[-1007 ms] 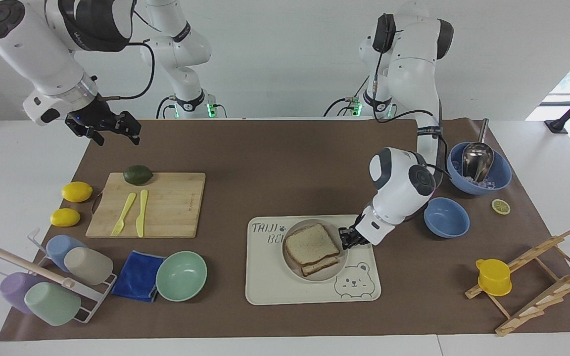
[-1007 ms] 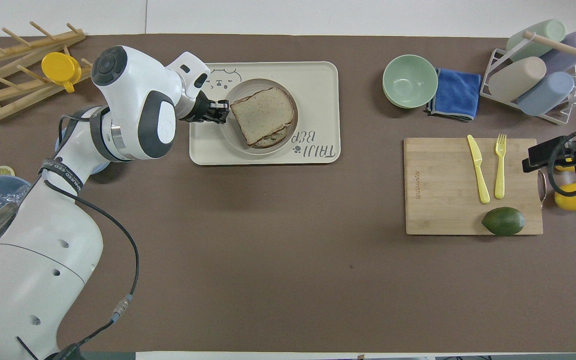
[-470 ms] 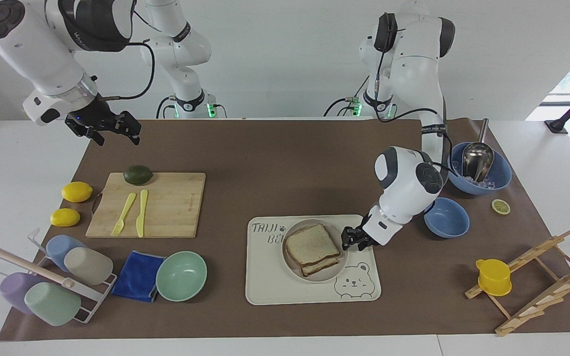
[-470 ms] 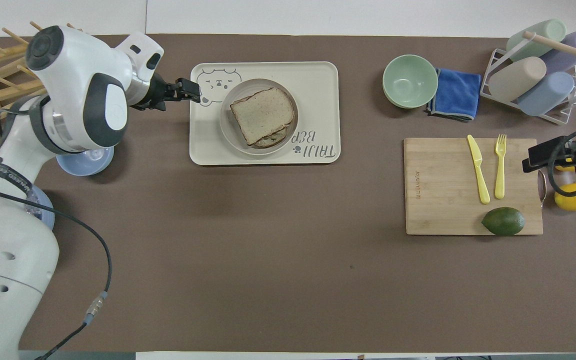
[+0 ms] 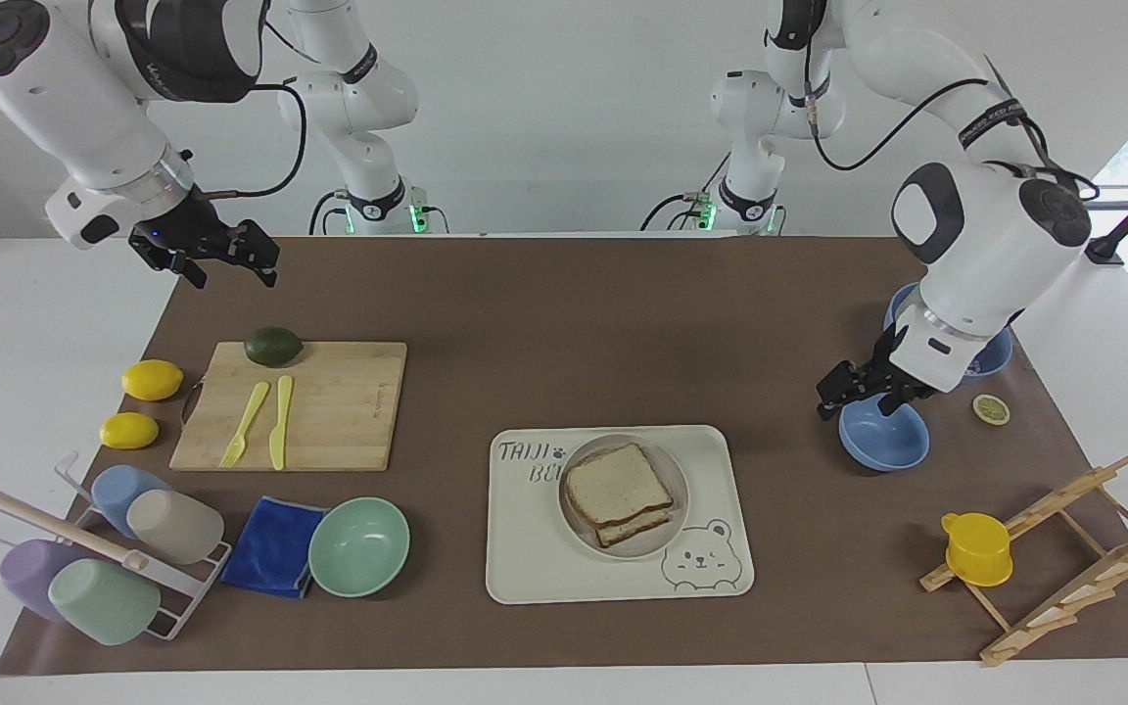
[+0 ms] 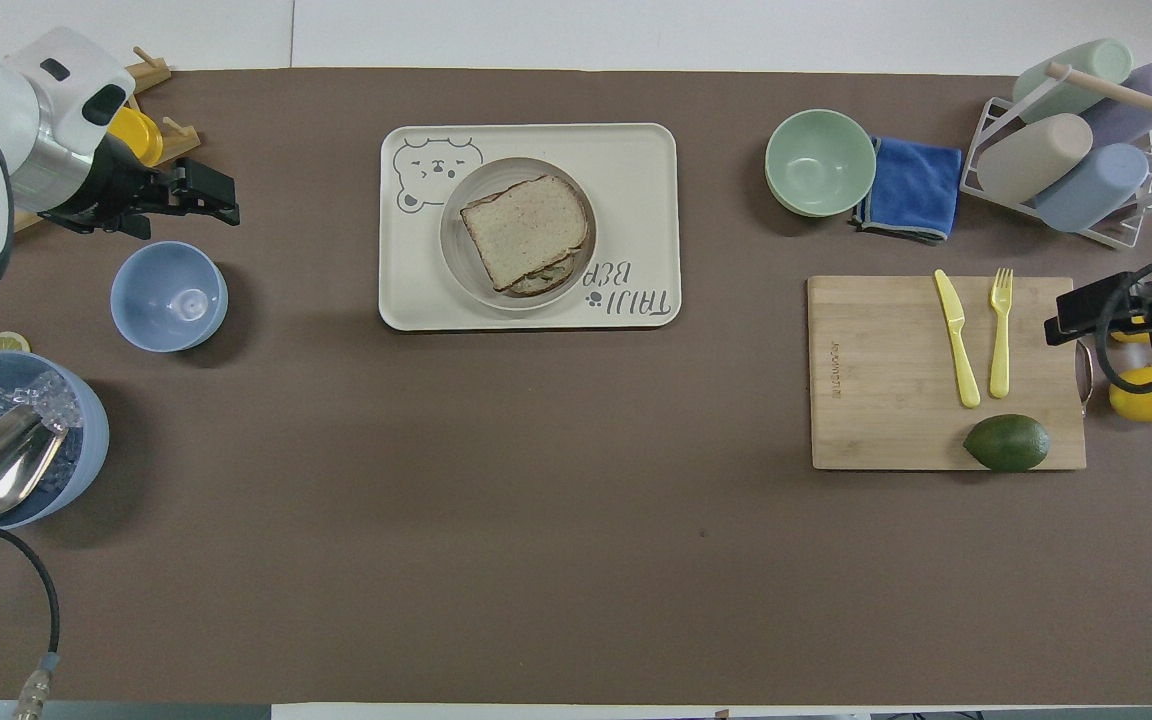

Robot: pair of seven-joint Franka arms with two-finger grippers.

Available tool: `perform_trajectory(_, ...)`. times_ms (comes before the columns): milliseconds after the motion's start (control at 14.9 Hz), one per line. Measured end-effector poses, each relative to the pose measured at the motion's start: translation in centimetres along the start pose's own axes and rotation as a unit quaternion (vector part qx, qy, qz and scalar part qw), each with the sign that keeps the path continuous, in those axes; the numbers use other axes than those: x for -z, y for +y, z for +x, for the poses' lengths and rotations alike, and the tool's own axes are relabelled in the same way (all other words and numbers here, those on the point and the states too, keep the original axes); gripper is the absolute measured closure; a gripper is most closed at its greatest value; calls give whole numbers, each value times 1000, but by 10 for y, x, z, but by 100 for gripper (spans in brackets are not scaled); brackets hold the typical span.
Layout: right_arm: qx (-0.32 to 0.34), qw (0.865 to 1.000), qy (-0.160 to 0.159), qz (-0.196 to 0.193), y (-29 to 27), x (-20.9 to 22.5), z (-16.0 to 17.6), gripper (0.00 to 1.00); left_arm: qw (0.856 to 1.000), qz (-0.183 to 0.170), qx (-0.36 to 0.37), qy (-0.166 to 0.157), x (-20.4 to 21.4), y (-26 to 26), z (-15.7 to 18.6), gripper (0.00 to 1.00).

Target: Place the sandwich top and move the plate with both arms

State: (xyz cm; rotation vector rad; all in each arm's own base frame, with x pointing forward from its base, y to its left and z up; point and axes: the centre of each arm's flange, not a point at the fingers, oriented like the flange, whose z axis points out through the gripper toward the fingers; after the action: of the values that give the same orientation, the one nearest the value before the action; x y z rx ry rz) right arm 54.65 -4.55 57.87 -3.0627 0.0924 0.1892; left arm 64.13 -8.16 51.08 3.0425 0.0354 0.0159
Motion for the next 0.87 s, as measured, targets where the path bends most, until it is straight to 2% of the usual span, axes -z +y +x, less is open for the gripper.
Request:
perform_trajectory(201, 0, 1000, 0, 0, 0, 0, 0, 0, 1000, 15, -6, -23, 26, -6, -20, 0)
perform_trajectory(470, 0, 1000, 0, 0, 0, 0, 0, 0, 998, 19, -10, -56, 68, -12, -56, 0)
perform_trajectory(872, 0, 1000, 0, 0, 0, 0, 0, 0, 997, 19, -16, -72, 117, -21, -102, 0)
